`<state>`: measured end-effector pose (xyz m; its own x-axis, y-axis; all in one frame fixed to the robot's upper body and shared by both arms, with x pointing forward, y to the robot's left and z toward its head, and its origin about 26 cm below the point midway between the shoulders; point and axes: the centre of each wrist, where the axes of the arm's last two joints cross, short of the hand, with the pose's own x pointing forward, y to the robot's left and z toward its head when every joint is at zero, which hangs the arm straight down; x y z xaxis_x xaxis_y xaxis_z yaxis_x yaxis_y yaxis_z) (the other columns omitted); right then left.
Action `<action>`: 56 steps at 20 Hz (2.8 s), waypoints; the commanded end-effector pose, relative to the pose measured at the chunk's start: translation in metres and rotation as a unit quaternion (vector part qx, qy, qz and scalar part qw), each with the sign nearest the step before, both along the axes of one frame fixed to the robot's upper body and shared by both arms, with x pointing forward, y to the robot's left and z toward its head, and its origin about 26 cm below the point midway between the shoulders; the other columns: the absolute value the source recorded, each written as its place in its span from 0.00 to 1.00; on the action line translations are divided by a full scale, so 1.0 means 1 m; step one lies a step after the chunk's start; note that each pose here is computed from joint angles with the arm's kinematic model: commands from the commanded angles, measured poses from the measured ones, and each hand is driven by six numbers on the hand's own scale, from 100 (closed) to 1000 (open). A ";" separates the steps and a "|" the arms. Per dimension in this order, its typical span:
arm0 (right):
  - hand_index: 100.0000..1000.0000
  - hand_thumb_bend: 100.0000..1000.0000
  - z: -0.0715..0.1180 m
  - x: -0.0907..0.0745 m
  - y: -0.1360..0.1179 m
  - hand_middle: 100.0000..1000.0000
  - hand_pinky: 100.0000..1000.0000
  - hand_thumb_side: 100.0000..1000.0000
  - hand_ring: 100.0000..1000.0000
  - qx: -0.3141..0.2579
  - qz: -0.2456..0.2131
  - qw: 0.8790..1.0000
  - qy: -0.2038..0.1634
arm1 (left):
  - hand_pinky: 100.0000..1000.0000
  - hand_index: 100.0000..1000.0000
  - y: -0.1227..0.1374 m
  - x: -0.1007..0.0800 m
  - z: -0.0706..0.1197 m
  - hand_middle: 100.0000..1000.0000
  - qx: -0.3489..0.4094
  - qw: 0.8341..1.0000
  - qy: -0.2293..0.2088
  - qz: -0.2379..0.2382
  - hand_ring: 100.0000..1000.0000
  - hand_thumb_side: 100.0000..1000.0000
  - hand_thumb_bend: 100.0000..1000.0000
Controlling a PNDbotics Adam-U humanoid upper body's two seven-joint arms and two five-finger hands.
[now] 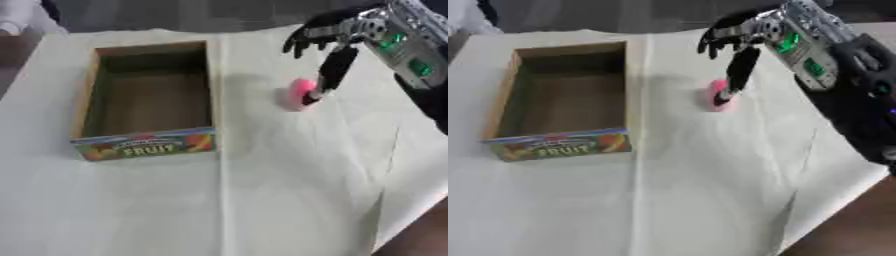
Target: Pick up objects on the table and place them in the box.
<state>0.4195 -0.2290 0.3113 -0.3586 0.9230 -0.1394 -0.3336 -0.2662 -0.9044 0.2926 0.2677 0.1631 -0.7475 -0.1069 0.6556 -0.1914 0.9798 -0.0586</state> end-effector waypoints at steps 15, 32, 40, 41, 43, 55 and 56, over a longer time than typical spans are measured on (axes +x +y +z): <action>0.89 0.52 -0.015 0.012 -0.012 0.72 0.79 0.12 0.89 -0.028 -0.033 0.999 0.013 | 0.71 0.80 -0.002 -0.001 0.008 0.56 0.005 1.000 -0.016 -0.008 0.53 0.56 0.00; 0.87 0.46 -0.026 0.029 -0.024 0.72 0.78 0.16 0.88 -0.031 -0.078 0.996 0.006 | 0.71 0.80 -0.004 -0.001 0.008 0.56 0.005 1.000 -0.016 -0.011 0.53 0.57 0.00; 0.85 0.39 -0.025 0.034 -0.027 0.70 0.78 0.09 0.87 -0.022 -0.093 0.995 -0.023 | 0.71 0.80 -0.004 -0.001 0.008 0.56 0.007 1.000 -0.016 -0.013 0.53 0.57 0.00; 0.85 0.38 -0.025 0.034 -0.027 0.70 0.78 0.05 0.87 -0.022 -0.094 0.995 -0.025 | 0.71 0.80 -0.004 -0.001 0.008 0.56 0.007 1.000 -0.016 -0.014 0.53 0.57 0.00; 0.85 0.35 -0.027 0.035 -0.027 0.70 0.78 0.00 0.87 -0.024 -0.096 0.995 -0.025 | 0.71 0.80 -0.004 -0.001 0.008 0.56 0.007 1.000 -0.016 -0.014 0.53 0.57 0.00; 0.83 0.26 -0.034 0.045 -0.031 0.68 0.77 0.00 0.86 -0.033 -0.113 0.993 -0.029 | 0.71 0.80 -0.005 -0.001 0.008 0.56 0.003 1.000 -0.016 -0.021 0.53 0.57 0.00; 0.82 0.25 -0.035 0.045 -0.030 0.67 0.77 0.00 0.86 -0.033 -0.113 0.992 -0.032 | 0.71 0.80 -0.005 -0.001 0.008 0.56 0.003 1.000 -0.016 -0.022 0.53 0.57 0.00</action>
